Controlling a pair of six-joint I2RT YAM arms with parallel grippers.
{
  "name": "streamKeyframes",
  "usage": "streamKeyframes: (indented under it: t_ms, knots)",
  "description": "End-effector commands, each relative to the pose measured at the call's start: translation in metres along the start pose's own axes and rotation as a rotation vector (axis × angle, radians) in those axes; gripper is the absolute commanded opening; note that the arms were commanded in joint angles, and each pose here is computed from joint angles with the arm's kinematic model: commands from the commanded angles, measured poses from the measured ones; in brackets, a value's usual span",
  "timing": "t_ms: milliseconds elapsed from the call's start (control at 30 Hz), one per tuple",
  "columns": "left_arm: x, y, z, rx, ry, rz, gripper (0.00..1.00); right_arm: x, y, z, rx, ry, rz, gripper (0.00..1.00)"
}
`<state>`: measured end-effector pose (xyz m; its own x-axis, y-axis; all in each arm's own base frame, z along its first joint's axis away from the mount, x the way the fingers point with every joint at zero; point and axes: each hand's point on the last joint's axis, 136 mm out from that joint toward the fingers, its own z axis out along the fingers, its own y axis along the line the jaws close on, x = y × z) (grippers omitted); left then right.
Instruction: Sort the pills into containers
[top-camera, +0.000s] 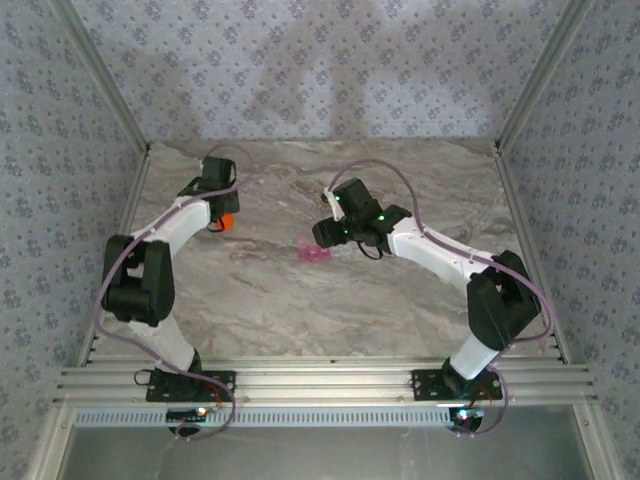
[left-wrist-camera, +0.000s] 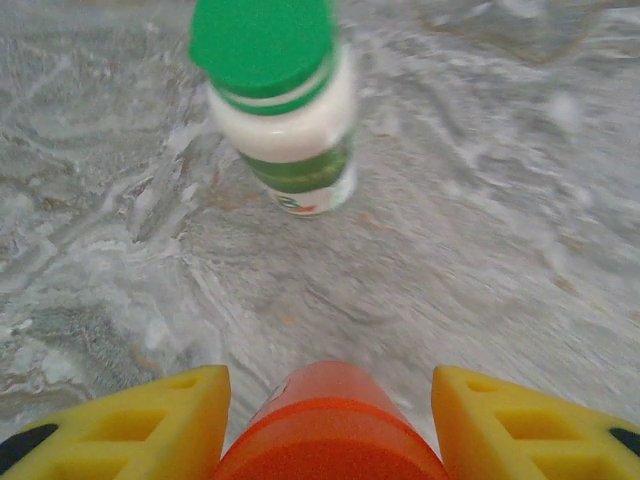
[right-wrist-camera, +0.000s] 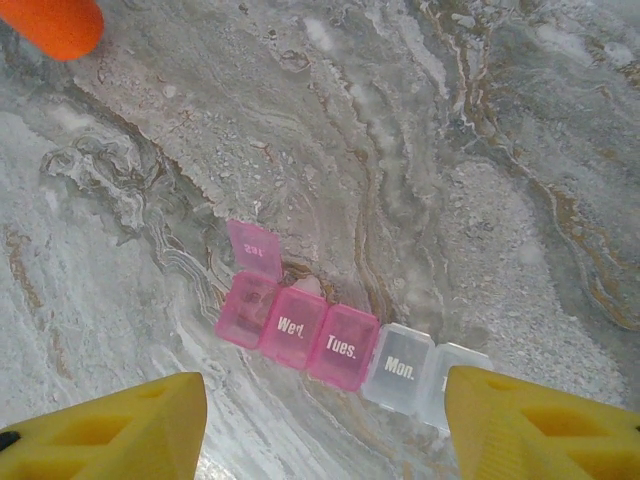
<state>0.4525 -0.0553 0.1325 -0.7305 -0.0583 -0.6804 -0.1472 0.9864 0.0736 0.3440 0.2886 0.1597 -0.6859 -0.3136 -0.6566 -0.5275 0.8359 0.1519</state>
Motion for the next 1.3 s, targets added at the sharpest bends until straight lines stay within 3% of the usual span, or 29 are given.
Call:
streamKeyframes:
  t_ms: [0,167,333,433,667,900,1000,1033,1267]
  knots:
    - [-0.015,-0.031,-0.066,0.070,-0.130,0.137,0.48,-0.020,0.000,-0.035,0.015,-0.079,-0.003,0.66]
    - [0.024,-0.117,-0.128,0.386,-0.172,0.353,0.48,-0.025,-0.016,-0.072,0.083,-0.162,0.064,0.65]
    - [0.083,-0.195,-0.176,0.651,-0.181,0.659,0.49,0.001,-0.072,-0.103,0.262,-0.210,0.187,0.65]
    - [0.111,-0.221,-0.180,0.760,-0.140,0.729,0.49,0.016,-0.106,-0.125,0.318,-0.261,0.305,0.65]
    - [0.157,-0.262,-0.160,0.791,-0.095,0.880,0.52,0.042,-0.143,-0.147,0.376,-0.321,0.431,0.65]
    - [0.165,-0.278,-0.149,0.806,-0.118,0.881,0.58,0.056,-0.140,-0.128,0.356,-0.245,0.421,0.65]
    - [0.163,-0.277,-0.148,0.797,-0.139,0.866,0.81,0.056,-0.134,-0.120,0.354,-0.220,0.378,0.65]
    - [0.161,-0.276,-0.148,0.783,-0.143,0.859,0.99,0.055,-0.131,-0.118,0.359,-0.205,0.358,0.65]
    - [0.118,-0.235,-0.175,0.780,-0.326,0.690,0.99,0.038,-0.093,-0.106,0.326,-0.138,0.185,0.69]
